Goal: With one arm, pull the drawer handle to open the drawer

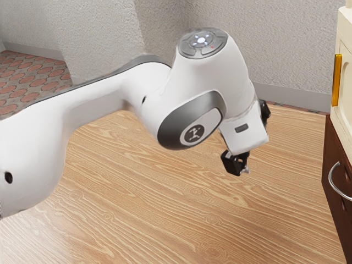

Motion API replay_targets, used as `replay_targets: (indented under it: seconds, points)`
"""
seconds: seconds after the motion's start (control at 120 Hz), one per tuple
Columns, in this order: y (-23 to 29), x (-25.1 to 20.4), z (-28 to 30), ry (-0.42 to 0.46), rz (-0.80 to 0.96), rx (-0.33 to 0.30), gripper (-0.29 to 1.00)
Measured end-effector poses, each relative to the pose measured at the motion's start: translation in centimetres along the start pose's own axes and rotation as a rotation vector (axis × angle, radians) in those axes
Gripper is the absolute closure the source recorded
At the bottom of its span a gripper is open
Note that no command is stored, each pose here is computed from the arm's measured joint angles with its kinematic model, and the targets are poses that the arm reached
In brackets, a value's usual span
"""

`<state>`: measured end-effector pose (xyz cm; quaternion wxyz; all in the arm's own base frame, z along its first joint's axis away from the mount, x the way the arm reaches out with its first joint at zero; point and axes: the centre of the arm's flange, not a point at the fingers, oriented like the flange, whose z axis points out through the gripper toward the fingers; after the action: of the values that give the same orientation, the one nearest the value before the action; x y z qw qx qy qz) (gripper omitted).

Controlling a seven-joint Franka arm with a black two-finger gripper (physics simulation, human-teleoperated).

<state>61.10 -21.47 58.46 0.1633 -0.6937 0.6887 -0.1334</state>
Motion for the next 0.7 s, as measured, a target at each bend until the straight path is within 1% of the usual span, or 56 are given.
replay_targets:
  seconds: [0.058,0.183,0.333,0.592,0.7]
  points:
    - [0.1,0.7,0.0,0.011,0.032,0.011,0.00]
    - [1.0,3.8,-0.2,0.037,0.124,0.025,0.00]
    - [1.6,5.0,0.4,0.050,0.187,0.034,0.00]
    - [2.1,7.6,0.7,0.096,0.271,0.098,0.00]
    - [2.3,8.7,0.9,0.110,0.300,0.114,0.00]
